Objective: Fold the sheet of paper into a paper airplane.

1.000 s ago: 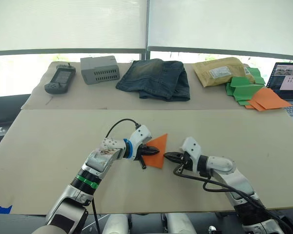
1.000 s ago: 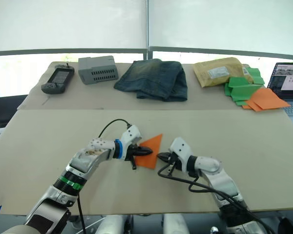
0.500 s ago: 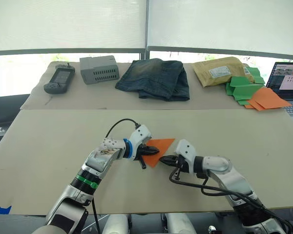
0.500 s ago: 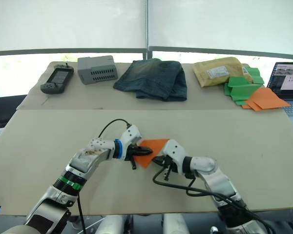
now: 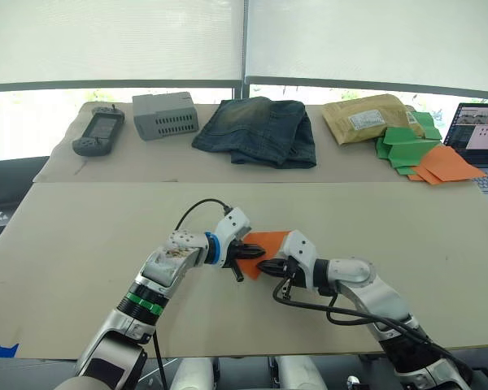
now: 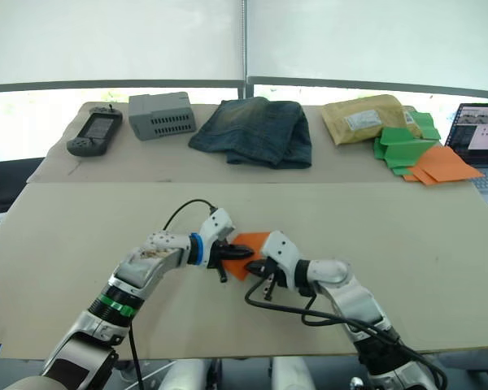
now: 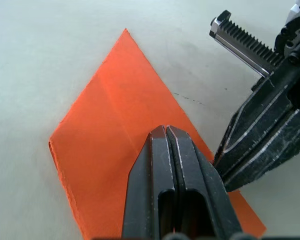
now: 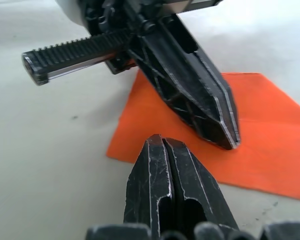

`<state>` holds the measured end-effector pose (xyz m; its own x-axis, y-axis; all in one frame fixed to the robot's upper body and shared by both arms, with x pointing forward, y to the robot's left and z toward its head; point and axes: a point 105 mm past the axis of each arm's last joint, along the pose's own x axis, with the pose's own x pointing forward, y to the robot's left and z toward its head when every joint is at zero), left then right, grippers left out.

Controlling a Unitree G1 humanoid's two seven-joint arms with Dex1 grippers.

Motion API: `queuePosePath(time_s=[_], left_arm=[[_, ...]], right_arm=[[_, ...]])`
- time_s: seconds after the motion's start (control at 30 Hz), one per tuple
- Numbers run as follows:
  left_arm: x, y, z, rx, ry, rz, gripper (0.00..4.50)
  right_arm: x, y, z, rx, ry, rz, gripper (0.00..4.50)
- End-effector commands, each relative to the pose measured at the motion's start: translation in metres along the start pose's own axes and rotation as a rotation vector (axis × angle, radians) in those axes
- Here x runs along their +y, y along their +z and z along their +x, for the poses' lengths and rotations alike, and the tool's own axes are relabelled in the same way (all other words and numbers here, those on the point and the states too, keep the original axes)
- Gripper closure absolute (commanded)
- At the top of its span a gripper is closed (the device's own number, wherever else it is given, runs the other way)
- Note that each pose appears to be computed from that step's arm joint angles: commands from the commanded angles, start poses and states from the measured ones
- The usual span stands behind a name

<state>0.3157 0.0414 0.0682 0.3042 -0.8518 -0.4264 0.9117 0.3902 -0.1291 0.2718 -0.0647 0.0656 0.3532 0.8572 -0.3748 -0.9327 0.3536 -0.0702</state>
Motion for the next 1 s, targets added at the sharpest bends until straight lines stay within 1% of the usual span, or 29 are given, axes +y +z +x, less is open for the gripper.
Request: queuePosePath(time_s=[0.03, 0.2, 0.3, 0.37, 0.47, 0.57, 0.63, 0.83, 0.97, 1.0], left_arm=[[0.006, -0.014, -0.002, 0.049, 0.029, -0.05, 4.44], [0.004, -0.015, -0.002, 0.052, 0.024, -0.053, 4.44], [0.005, -0.016, -0.004, 0.051, 0.031, -0.06, 4.44], [0.007, -0.015, -0.008, 0.042, 0.041, -0.073, 4.44], [0.009, -0.013, -0.013, 0.035, 0.056, -0.081, 4.44], [0.01, -0.011, -0.016, 0.028, 0.068, -0.087, 4.44], [0.01, -0.011, -0.018, 0.027, 0.074, -0.088, 4.44], [0.008, -0.014, -0.022, 0.032, 0.08, -0.093, 4.44], [0.007, -0.015, -0.023, 0.033, 0.081, -0.097, 4.44], [0.005, -0.016, -0.023, 0.034, 0.077, -0.099, 4.44]], right_arm=[[0.021, -0.004, 0.007, -0.021, 0.094, 0.129, 4.5], [0.011, -0.001, 0.003, -0.032, 0.046, 0.127, 4.5], [-0.001, 0.014, -0.012, -0.083, -0.007, 0.135, 4.5], [-0.018, 0.023, -0.026, -0.097, -0.081, 0.122, 4.5], [-0.046, 0.024, -0.042, -0.057, -0.217, 0.081, 4.5], [-0.07, 0.013, -0.05, 0.05, -0.308, -0.006, 4.5], [-0.076, 0.006, -0.048, 0.12, -0.298, -0.078, 4.5], [-0.088, 0.003, -0.029, 0.181, -0.238, -0.176, 4.5], [-0.092, 0.008, -0.012, 0.147, -0.208, -0.195, 4.5], [-0.094, 0.011, -0.008, 0.121, -0.211, -0.184, 4.5]])
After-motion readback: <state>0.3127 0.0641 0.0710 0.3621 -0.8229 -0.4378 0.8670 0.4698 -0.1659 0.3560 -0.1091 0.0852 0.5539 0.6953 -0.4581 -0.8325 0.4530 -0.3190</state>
